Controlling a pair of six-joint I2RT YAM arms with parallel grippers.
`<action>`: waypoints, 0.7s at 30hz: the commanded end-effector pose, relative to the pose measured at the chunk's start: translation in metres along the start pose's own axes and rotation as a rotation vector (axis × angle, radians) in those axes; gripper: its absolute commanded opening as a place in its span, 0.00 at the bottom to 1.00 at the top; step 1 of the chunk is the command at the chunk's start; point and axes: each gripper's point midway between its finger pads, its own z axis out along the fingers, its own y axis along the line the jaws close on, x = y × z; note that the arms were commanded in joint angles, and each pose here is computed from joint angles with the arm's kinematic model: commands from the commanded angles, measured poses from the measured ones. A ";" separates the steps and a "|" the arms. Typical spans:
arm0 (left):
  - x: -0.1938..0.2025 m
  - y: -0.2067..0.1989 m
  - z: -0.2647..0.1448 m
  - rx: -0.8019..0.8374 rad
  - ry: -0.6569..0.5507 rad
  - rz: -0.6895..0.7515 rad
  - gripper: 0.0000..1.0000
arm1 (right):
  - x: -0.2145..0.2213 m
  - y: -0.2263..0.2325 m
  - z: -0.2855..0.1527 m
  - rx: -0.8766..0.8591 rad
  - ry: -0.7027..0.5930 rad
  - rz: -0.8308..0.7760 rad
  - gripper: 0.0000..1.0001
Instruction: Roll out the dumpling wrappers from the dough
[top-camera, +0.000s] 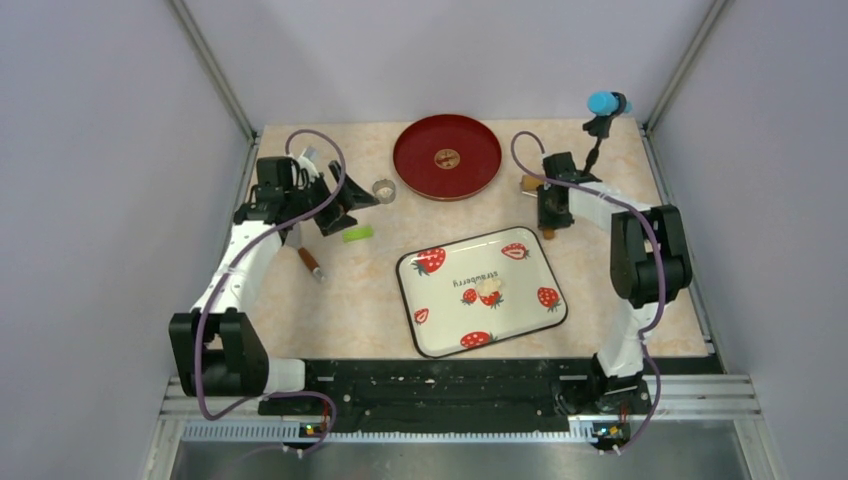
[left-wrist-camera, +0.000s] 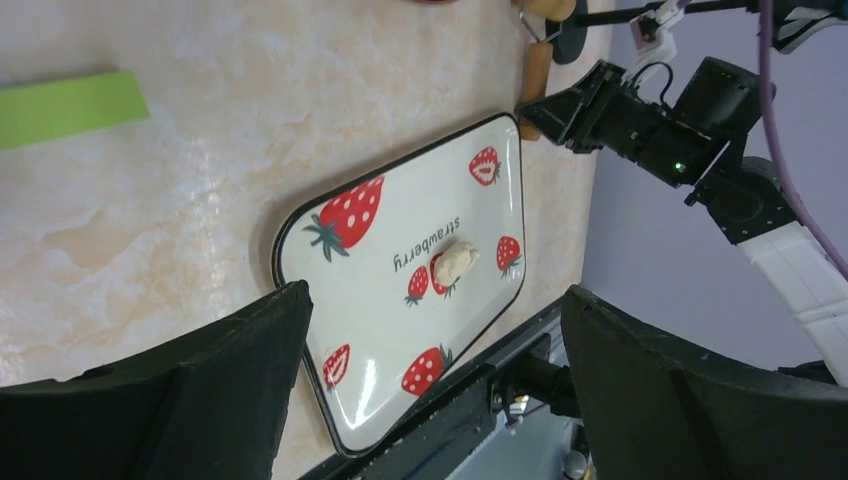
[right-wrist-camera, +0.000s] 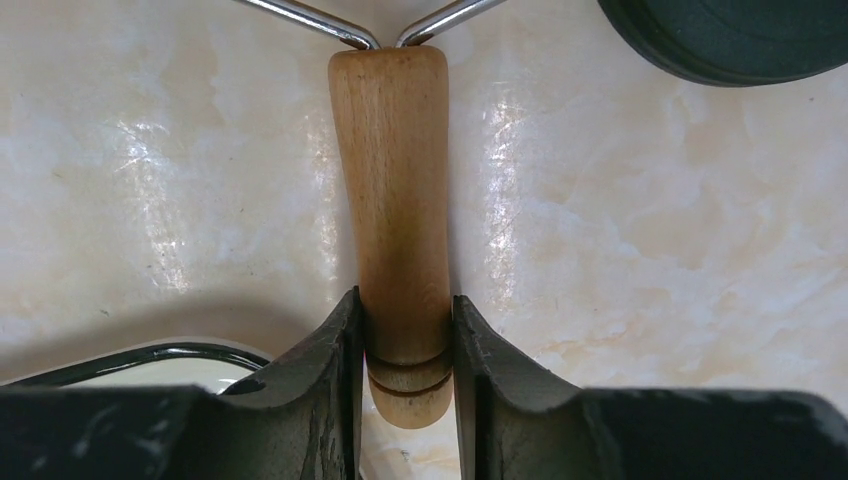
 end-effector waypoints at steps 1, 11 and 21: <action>-0.032 -0.035 -0.020 0.021 -0.104 0.178 0.98 | -0.029 0.011 -0.013 -0.003 -0.059 -0.041 0.00; -0.077 -0.083 -0.074 -0.011 -0.390 0.378 0.99 | -0.052 0.035 -0.052 -0.057 -0.126 -0.104 0.00; -0.078 -0.110 -0.114 0.147 -0.730 0.569 0.99 | -0.064 0.070 -0.087 -0.163 -0.184 -0.171 0.00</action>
